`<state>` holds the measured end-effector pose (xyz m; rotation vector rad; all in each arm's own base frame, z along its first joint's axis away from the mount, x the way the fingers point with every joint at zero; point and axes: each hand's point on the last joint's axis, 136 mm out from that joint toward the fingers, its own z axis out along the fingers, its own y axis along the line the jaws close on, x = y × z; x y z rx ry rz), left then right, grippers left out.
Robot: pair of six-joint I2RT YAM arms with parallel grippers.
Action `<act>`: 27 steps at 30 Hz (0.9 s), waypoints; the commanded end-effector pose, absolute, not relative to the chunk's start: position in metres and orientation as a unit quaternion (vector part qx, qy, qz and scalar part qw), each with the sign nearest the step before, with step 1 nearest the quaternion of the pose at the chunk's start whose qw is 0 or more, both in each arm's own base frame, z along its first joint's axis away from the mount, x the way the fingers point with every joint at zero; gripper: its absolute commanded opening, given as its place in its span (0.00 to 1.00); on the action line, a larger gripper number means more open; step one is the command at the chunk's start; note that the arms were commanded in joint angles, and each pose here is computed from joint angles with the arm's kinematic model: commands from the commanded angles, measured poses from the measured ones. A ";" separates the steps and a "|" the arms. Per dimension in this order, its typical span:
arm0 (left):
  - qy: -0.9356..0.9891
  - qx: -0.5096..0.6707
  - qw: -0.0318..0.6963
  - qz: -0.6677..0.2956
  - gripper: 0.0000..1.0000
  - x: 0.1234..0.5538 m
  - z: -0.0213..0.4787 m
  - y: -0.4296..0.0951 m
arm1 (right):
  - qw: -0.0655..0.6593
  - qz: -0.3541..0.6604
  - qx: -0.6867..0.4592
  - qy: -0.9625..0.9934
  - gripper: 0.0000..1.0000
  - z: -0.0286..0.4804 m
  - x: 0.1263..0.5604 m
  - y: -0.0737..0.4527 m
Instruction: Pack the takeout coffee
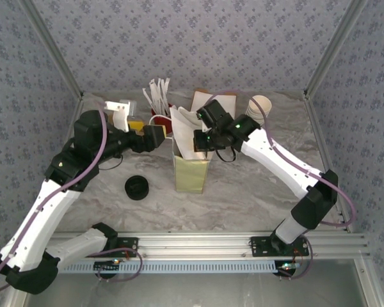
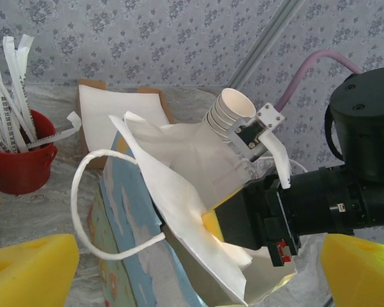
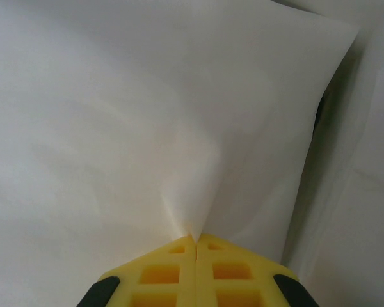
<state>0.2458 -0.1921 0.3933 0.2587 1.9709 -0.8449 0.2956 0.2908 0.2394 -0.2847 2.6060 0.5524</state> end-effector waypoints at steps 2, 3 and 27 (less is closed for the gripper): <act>0.791 0.108 0.488 -0.352 0.97 0.242 0.404 -0.189 | 0.227 0.146 -0.118 0.956 0.00 0.226 0.298 0.284; 0.791 0.108 0.489 -0.352 0.97 0.242 0.405 -0.189 | 0.225 0.143 -0.119 0.957 0.00 0.224 0.298 0.284; 0.791 0.111 0.489 -0.350 0.98 0.241 0.402 -0.188 | 0.297 0.182 -0.148 0.926 0.40 0.296 0.303 0.299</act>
